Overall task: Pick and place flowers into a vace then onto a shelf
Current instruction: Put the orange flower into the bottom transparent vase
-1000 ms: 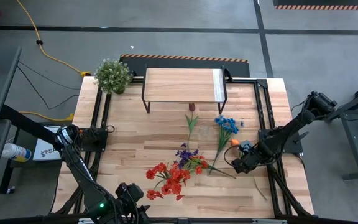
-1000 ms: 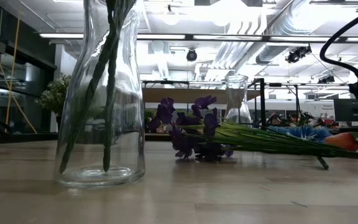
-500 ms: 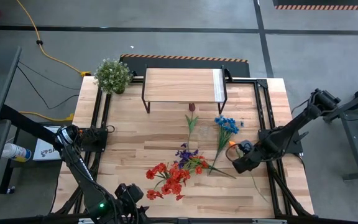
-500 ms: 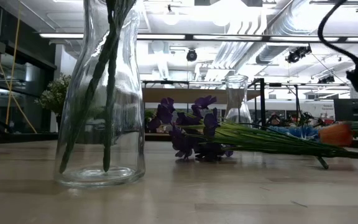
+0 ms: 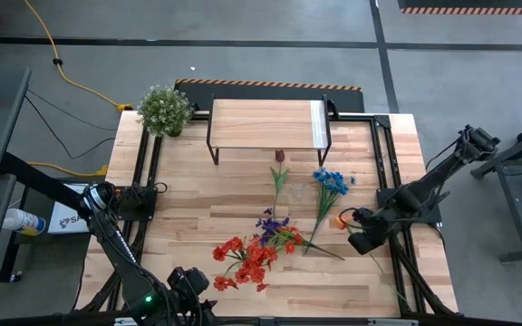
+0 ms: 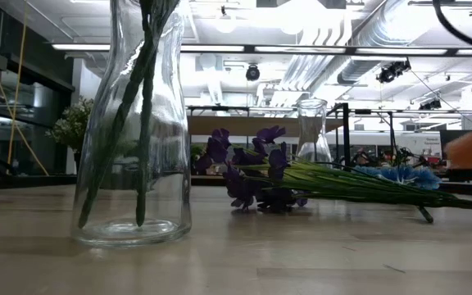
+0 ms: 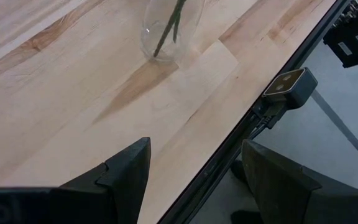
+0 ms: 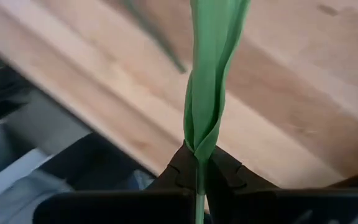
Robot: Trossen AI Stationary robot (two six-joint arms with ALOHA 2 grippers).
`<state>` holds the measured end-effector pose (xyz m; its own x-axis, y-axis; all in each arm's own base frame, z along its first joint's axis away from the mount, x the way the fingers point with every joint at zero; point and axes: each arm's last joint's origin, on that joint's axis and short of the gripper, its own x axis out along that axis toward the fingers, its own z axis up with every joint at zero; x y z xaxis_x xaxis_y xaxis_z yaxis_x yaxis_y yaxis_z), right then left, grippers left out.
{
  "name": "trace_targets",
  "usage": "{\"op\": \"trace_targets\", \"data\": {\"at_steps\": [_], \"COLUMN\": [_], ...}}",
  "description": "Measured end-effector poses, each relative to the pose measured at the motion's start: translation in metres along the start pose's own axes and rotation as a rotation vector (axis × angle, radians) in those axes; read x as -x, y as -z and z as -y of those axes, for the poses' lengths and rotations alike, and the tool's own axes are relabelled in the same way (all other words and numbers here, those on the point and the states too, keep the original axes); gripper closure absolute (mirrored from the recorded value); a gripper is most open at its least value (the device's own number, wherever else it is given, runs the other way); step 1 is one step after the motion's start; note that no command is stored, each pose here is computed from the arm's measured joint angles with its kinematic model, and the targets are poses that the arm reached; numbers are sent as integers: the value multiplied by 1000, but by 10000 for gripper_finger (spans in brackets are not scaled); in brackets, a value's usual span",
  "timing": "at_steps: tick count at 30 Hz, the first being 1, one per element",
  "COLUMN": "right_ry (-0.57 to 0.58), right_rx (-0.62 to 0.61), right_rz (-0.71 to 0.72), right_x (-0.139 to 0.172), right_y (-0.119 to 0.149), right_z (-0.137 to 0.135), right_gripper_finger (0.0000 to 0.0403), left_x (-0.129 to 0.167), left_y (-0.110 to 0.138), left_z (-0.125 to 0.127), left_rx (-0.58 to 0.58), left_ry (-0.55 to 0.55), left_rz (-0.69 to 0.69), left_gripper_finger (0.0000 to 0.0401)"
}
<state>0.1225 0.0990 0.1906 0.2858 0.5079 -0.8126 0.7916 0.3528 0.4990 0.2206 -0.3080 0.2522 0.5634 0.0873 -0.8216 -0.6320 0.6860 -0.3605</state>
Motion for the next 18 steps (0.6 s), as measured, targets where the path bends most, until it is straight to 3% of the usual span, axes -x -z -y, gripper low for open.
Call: {"op": "trace_targets", "data": {"at_steps": [8,18], "right_ry": [-295,-718], "right_rx": [43,160], "right_rz": [61,307], "right_x": [15,37], "right_y": [4,7], "right_z": [-20,-50], "right_gripper_finger": [399,400], "left_x": [0,0], "left_y": [0,0], "left_z": [0,0], "left_rx": [-1,-1], "left_ry": [-2,-1], "left_rz": [0,0], "left_gripper_finger": [119,119]}}
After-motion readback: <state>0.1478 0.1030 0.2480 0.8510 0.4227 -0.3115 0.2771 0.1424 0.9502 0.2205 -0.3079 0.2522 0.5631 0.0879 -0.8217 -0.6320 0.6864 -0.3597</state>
